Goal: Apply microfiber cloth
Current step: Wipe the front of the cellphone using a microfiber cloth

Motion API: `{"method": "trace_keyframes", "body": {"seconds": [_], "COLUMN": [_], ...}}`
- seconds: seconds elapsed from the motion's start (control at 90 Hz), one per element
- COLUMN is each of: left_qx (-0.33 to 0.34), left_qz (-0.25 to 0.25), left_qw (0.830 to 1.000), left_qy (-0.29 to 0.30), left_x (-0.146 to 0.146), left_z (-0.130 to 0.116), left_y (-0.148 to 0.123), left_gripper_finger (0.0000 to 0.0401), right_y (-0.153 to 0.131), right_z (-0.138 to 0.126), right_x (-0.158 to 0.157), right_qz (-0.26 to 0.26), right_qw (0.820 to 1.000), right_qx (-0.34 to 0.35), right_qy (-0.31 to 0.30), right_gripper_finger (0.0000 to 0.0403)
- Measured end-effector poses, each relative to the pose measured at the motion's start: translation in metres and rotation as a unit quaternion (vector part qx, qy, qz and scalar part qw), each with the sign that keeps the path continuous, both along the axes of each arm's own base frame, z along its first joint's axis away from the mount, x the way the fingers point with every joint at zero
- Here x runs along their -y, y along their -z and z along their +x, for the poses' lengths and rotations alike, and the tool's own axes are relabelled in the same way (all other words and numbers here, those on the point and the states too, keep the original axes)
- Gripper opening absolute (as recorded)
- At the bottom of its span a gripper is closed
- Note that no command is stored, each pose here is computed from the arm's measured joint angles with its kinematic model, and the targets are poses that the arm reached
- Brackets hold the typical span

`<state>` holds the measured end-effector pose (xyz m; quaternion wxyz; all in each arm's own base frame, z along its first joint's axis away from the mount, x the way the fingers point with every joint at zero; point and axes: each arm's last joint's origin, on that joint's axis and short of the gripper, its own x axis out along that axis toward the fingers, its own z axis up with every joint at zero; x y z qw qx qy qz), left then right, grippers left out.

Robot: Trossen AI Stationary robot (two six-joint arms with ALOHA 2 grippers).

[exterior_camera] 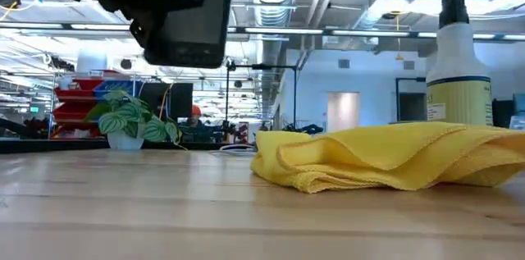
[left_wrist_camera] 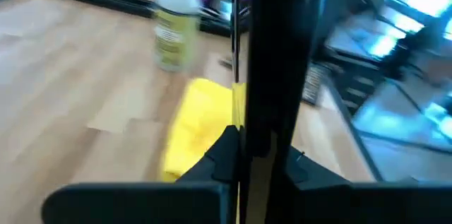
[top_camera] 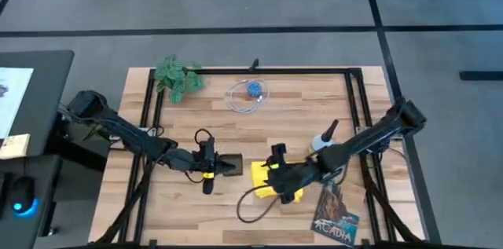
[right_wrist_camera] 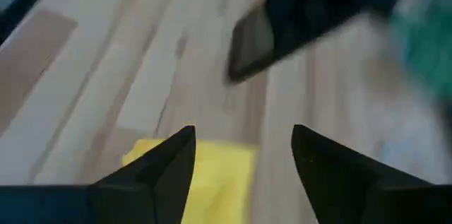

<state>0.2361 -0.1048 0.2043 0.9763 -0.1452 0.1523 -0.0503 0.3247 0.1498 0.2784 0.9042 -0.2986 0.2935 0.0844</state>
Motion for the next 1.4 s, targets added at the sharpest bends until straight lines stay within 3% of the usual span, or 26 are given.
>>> {"method": "trace_keyframes", "body": {"seconds": [0.111, 0.222, 0.367, 0.456, 0.533, 0.567, 0.789, 0.989, 1.267, 1.4], "left_qx": [-0.02, -0.032, -0.039, -0.04, -0.041, -0.042, -0.055, -0.068, -0.066, -0.072], "left_qz": [-0.064, -0.101, -0.109, -0.111, -0.115, -0.116, -0.12, -0.119, -0.12, -0.088], "left_qw": [0.997, 0.992, 0.991, 0.991, 0.991, 0.99, 0.99, 0.989, 0.988, 0.991], "left_qy": [0.049, 0.065, 0.067, 0.063, 0.062, 0.061, 0.057, 0.053, 0.071, 0.073], "left_x": [-0.004, -0.007, -0.01, -0.011, -0.011, -0.011, -0.012, -0.012, -0.011, -0.013], "left_z": [0.003, 0.004, 0.005, 0.005, 0.005, 0.005, 0.005, 0.004, 0.004, 0.004], "left_y": [0.0, 0.0, 0.001, 0.002, 0.002, 0.002, 0.004, 0.006, 0.005, 0.008], "left_gripper_finger": [0.0015, 0.0015, 0.0015, 0.0015, 0.0015, 0.0015, 0.0015, 0.0015, 0.0022, 0.0065], "right_y": [-0.007, -0.005, 0.011, 0.02, 0.031, 0.034, 0.036, 0.042, 0.041, 0.045], "right_z": [0.004, 0.015, 0.028, 0.036, 0.044, 0.049, 0.08, 0.088, 0.086, 0.082], "right_x": [-0.007, -0.01, -0.016, -0.018, -0.017, -0.015, -0.001, 0.003, -0.001, -0.004], "right_qz": [-0.151, -0.279, -0.436, -0.502, -0.571, -0.586, -0.607, -0.616, -0.579, -0.551], "right_qw": [0.98, 0.943, 0.869, 0.828, 0.776, 0.763, 0.763, 0.754, 0.788, 0.812], "right_qx": [0.044, 0.074, 0.069, 0.056, 0.029, 0.019, -0.002, -0.011, 0.002, -0.009], "right_qy": [-0.119, -0.165, -0.223, -0.243, -0.266, -0.273, -0.222, -0.227, -0.208, -0.19], "right_gripper_finger": [0.0229, 0.0229, 0.0229, 0.0229, 0.0229, 0.0229, 0.0228, 0.0207, 0.0065, 0.006]}}
